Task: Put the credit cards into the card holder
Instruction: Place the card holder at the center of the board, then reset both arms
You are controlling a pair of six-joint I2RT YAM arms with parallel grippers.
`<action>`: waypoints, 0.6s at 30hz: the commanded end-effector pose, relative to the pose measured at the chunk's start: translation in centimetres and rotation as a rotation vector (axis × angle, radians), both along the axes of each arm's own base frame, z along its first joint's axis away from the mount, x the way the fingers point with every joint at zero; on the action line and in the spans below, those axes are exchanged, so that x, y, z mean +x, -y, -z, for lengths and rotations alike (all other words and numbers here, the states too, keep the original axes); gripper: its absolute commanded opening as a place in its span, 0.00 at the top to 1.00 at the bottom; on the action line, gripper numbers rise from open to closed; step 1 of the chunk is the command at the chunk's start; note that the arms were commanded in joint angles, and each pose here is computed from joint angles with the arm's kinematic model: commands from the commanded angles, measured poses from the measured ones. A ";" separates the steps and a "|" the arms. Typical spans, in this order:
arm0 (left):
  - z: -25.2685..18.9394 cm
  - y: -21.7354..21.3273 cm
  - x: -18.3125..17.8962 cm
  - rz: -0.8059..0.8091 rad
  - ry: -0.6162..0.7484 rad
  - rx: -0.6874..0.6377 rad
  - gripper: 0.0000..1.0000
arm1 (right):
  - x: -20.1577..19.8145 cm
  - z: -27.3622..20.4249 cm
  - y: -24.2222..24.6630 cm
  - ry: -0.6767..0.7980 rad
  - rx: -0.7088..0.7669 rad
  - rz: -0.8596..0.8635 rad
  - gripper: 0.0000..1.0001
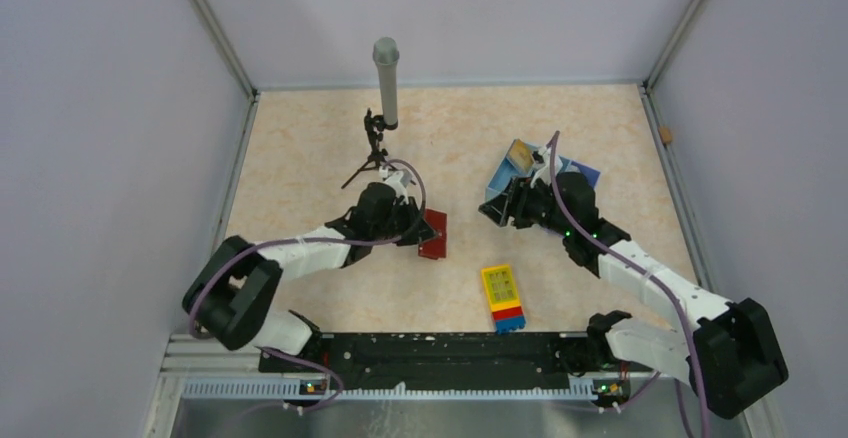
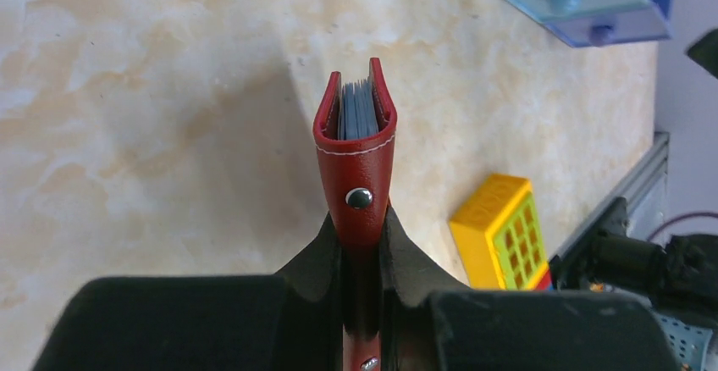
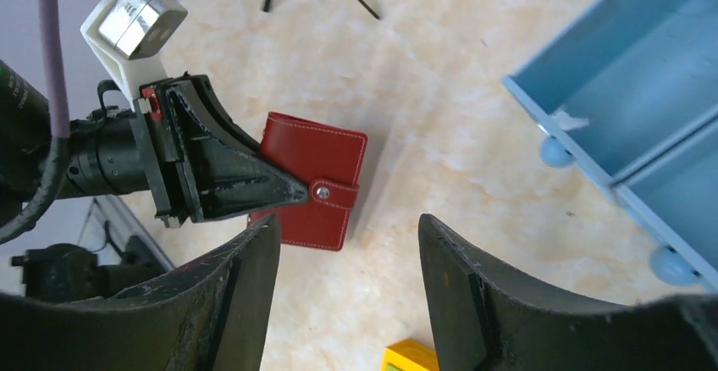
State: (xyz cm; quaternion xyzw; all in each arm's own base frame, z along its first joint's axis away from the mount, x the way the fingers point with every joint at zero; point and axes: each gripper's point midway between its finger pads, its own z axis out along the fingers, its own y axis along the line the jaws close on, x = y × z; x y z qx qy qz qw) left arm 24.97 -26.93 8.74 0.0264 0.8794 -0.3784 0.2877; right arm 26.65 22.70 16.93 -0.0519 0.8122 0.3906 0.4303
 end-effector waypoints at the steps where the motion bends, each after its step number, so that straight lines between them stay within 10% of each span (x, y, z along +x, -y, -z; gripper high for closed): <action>1: 0.2 1.8 3.8 -0.050 0.081 -0.073 0.89 | 1.7 -0.3 1.4 0.022 -0.048 0.031 0.40; 12: 2.1 -6.8 6.1 -0.287 0.061 0.042 0.02 | 3.9 2.0 7.6 -0.054 -0.218 0.278 0.38; 18: -1.7 -14.6 6.0 -0.542 0.053 0.239 0.01 | 4.3 -0.2 12.1 0.032 -0.320 0.484 0.38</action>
